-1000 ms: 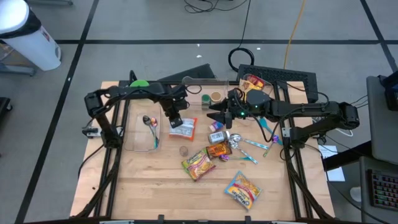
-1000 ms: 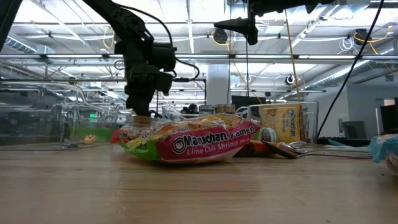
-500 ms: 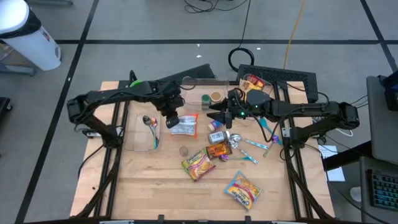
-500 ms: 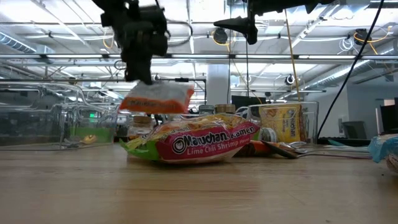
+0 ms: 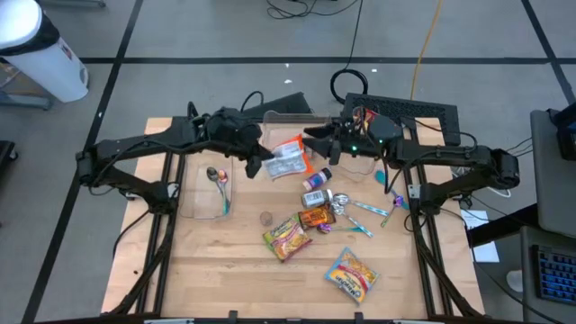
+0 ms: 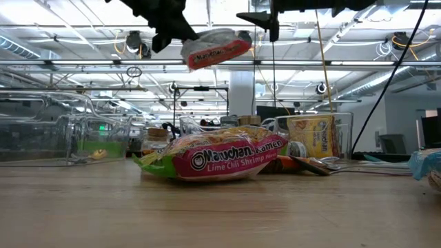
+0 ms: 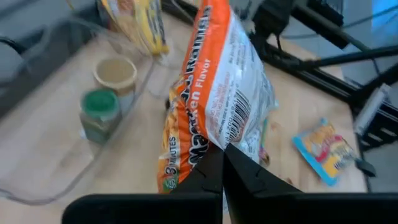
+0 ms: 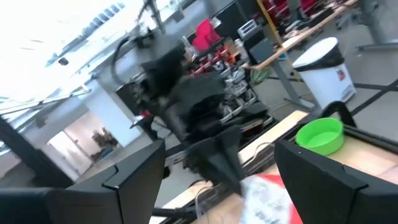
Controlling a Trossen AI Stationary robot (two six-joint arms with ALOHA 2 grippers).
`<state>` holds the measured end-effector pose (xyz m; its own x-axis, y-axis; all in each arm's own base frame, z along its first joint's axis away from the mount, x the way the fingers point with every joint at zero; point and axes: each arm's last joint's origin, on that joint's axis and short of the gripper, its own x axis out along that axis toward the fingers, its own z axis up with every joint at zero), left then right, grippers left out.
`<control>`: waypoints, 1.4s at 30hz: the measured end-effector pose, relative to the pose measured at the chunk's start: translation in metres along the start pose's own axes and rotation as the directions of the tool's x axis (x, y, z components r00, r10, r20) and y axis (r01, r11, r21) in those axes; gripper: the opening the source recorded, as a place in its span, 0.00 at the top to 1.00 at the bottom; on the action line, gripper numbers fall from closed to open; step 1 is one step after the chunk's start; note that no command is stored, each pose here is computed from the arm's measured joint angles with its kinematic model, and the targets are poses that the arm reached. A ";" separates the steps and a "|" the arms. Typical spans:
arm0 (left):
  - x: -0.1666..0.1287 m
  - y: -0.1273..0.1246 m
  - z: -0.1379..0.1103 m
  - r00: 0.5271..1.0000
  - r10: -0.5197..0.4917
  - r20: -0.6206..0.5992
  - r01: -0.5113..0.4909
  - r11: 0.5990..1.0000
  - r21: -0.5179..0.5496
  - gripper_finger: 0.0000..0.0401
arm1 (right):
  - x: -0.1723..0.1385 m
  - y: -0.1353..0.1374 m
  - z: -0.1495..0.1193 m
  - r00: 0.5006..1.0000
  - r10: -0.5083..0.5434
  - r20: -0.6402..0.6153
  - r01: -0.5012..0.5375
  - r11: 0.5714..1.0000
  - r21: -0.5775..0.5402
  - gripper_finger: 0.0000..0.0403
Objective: Pick & Place Food Item
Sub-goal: Put the orange noodle pack into the right transparent bin
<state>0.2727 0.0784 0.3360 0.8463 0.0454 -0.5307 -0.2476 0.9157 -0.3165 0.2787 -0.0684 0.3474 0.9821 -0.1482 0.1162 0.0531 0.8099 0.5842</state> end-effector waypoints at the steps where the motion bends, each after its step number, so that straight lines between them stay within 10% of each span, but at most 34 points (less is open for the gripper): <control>1: 0.001 -0.001 0.000 1.000 0.019 0.012 -0.019 1.000 0.006 1.00 | 0.000 -0.001 0.001 1.000 -0.004 0.003 0.004 1.000 -0.004 0.27; 33: 0.000 -0.018 0.007 0.972 0.161 0.169 -0.166 0.986 0.016 1.00 | 0.002 -0.021 -0.023 0.967 -0.153 -0.204 0.143 0.988 -0.065 0.28; 42: 0.000 -0.018 0.007 0.972 0.160 0.170 -0.165 0.986 0.019 1.00 | 0.002 -0.021 -0.023 0.965 -0.154 -0.212 0.144 0.988 -0.064 0.42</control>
<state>0.2808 0.0649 0.3475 0.8637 0.2584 -0.4327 -0.3751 0.9030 -0.2094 0.2839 -0.0721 0.3168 0.9779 -0.1479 -0.1478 0.2051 0.8150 0.5419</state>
